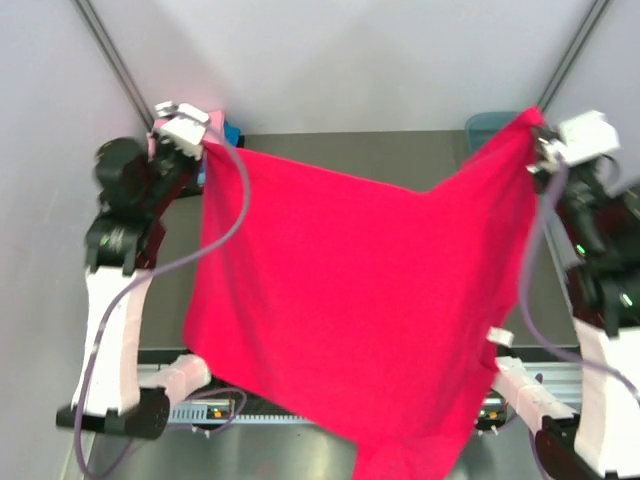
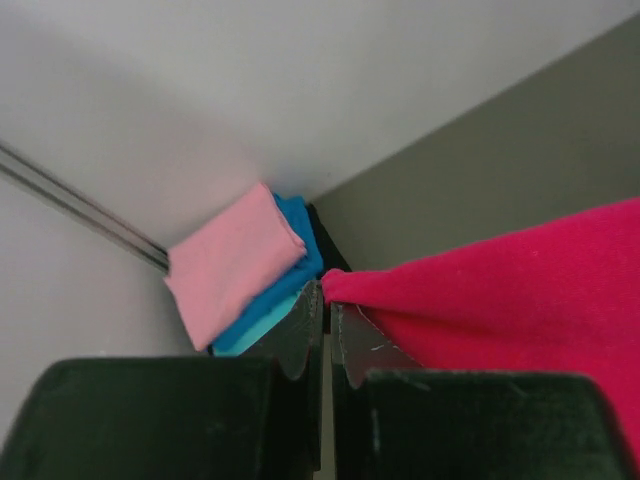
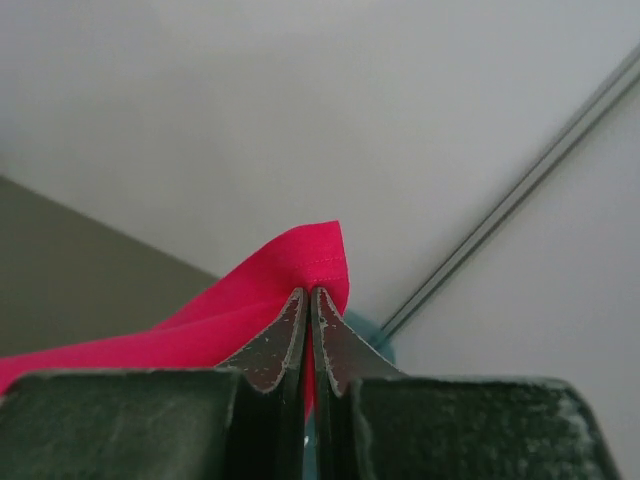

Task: Fold and stack the t-shirts
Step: Flatten the tshirt out

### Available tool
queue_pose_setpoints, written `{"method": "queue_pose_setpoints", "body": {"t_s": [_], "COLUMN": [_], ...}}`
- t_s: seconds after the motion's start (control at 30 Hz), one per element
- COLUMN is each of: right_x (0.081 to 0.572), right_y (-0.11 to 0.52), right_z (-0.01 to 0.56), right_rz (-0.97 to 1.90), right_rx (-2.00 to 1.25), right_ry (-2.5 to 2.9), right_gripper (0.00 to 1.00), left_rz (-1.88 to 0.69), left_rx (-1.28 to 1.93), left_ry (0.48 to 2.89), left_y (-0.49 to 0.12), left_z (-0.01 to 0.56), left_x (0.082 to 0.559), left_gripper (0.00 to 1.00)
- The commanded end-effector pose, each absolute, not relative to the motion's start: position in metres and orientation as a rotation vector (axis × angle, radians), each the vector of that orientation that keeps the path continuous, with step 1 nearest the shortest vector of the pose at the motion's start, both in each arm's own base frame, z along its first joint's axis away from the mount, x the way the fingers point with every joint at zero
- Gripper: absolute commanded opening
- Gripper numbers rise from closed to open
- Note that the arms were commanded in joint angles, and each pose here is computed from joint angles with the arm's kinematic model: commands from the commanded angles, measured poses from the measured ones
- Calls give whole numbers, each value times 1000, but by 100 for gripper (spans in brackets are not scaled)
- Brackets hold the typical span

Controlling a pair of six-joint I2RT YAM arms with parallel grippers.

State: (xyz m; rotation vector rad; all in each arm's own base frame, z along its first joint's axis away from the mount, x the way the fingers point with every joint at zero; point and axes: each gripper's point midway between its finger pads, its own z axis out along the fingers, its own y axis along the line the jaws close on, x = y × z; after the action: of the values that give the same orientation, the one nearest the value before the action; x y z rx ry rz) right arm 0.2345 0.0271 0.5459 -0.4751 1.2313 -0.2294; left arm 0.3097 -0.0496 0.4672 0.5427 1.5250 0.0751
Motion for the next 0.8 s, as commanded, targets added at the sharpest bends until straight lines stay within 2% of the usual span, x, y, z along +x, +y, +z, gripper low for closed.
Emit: {"method": "queue_pose_setpoints", "body": {"t_s": [0.0,0.23,0.27,0.33,0.37,0.4,0.43,0.5,0.53,0.57,0.6,0.63,0.77], "right_x": [290,413,443,474,501,516,538,565,575,592,604,618,648], "right_y": [27,35,35,32,33,34,35,34,36,35,36,35,24], "right_z": [517,402,374,355,320,323,287,287,279,249,257,230,219], "right_rz": [-254,-236,-239,-264,-258,-274,-272,-313,-319,-335,-343,-351,-428], "right_rx": [-494,-580,-594,-587,-604,-602,-625,-629,-639,-660,-656,-666,-619], "right_ry": [1283,1544,1599,1640,1708,1699,1764,1747,1755,1802,1777,1818,1816], "right_gripper": [0,0,0,0,0,0,0,0,0,0,0,0,0], "left_rz": [59,24,8,17,4,0,-3,4,16,17,26,16,2], "left_rx": [589,702,724,734,750,756,761,755,747,726,709,704,635], "left_ry": [1581,1759,1821,1840,1910,1945,1969,1961,1993,1999,1970,1989,1998], "left_y": [-57,-70,-73,-74,-75,-74,-76,-77,-74,-73,-74,-75,-77], "left_z": [429,320,285,274,237,223,208,204,183,177,180,164,147], "left_x": [360,461,483,511,529,538,557,577,585,591,601,607,629], "left_gripper": [0,0,0,0,0,0,0,0,0,0,0,0,0]}}
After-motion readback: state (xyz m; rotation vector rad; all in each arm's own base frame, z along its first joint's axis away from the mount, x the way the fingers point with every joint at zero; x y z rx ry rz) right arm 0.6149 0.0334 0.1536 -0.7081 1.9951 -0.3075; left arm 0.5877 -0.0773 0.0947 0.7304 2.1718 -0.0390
